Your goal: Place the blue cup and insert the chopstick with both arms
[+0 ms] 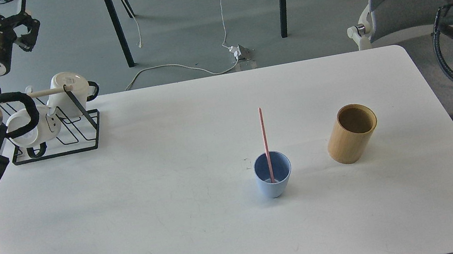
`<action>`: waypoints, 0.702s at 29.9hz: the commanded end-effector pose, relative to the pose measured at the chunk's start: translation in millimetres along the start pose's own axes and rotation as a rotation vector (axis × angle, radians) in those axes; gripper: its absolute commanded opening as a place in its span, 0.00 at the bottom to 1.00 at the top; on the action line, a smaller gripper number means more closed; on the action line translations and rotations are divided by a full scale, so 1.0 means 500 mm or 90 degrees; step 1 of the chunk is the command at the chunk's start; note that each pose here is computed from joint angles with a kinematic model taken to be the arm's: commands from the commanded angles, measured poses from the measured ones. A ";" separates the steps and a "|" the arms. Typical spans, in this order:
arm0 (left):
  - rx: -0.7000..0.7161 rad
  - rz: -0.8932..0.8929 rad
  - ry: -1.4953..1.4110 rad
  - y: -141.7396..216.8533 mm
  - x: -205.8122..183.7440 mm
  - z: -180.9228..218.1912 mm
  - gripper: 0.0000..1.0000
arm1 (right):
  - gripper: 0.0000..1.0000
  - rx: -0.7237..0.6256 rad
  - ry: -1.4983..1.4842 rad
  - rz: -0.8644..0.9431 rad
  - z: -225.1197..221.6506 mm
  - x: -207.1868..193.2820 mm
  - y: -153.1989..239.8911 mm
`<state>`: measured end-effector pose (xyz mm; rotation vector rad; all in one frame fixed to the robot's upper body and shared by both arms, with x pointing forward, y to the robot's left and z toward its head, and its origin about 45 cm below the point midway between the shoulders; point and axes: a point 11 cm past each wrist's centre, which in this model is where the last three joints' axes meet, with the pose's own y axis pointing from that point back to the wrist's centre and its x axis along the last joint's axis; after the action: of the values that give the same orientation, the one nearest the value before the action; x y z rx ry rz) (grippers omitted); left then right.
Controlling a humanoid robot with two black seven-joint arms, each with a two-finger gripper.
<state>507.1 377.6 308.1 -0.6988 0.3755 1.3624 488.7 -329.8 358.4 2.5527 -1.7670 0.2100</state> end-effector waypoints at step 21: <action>0.030 -0.009 0.030 -0.001 -0.024 -0.065 0.99 | 1.00 0.135 -0.567 0.190 0.099 0.078 -0.017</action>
<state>510.0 348.0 291.3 -0.6931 0.4387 1.3230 513.1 -376.5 317.1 2.6991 -2.5064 -0.8999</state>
